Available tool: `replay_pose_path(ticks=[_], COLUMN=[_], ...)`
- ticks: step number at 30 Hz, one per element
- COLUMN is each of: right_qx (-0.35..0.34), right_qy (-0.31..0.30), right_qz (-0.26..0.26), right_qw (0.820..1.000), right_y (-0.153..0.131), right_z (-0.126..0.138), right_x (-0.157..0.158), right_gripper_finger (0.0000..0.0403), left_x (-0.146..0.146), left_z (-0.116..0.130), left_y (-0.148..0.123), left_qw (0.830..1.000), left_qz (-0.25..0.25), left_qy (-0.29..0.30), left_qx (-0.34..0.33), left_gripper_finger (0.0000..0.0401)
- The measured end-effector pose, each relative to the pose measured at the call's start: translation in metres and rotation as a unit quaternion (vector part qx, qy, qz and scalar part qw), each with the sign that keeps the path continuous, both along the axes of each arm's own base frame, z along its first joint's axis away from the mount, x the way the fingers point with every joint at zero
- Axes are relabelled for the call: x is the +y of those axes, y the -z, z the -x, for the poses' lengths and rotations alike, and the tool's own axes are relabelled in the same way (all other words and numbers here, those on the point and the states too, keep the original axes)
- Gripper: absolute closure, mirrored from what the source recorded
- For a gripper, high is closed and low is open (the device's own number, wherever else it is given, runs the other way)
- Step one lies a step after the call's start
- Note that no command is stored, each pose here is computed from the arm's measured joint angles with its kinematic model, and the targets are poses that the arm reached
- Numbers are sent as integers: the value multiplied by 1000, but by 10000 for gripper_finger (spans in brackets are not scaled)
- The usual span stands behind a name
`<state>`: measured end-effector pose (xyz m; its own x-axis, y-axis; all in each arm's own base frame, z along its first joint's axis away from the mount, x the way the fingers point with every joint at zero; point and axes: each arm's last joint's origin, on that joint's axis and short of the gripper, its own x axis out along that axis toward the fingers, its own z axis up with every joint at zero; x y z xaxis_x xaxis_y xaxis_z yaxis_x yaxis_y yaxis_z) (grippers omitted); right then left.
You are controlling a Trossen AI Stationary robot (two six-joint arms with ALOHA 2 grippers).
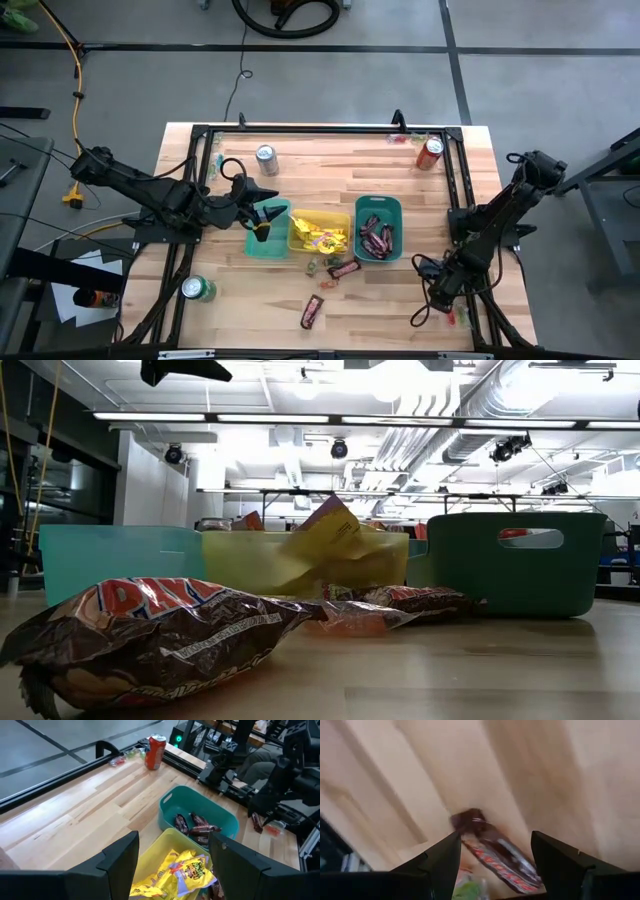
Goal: Sort candy
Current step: Put the brown chocolate bar into the blue bin
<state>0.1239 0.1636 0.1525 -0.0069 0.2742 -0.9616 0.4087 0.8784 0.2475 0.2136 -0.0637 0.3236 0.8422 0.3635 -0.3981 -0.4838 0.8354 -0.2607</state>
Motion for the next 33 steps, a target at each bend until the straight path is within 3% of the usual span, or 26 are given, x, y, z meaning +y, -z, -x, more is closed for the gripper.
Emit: replay_pose_path(ticks=[8, 11, 15, 17, 20, 23, 27, 30, 33], right_qx=[17, 27, 15, -14, -81, -223, -372, -395, -361], right_qy=[-33, -33, -45, -42, -31, -4, 21, 43, 66], right_qz=[3, 17, 27, 9, 22, 29, 108, 185, 249], right_qw=[999, 999, 999, 999, 996, 974, 922, 899, 897], right_y=[20, 22, 4, -16, -50, -93, -131, -138, -134], right_z=[-7, -8, -14, -24, -40, -65, -95, -109, -116], right_x=[10, 11, 13, 16, 14, 14, 4, -17, -43], right_gripper_finger=[180, 236, 372, 381, 387, 397, 398, 398, 393], left_x=[0, 0, 0, 0, 0, 0, 0, 0, 0], left_z=[0, 0, 0, 0, 0, 0, 0, 0, 0], left_y=[0, 0, 0, 0, 0, 0, 0, 0, 0], left_qw=[1000, 1000, 1000, 1000, 1000, 1000, 1000, 1000, 1000], left_qz=[5, 5, 5, 5, 2, 1, 1, 3, 4], left_qy=[-3, -3, -3, -3, -3, -5, -6, -6, -5], left_qx=[-3, -3, -2, -2, -1, -2, -3, -4, -3], left_gripper_finger=[176, 176, 176, 176, 176, 176, 176, 176, 176])
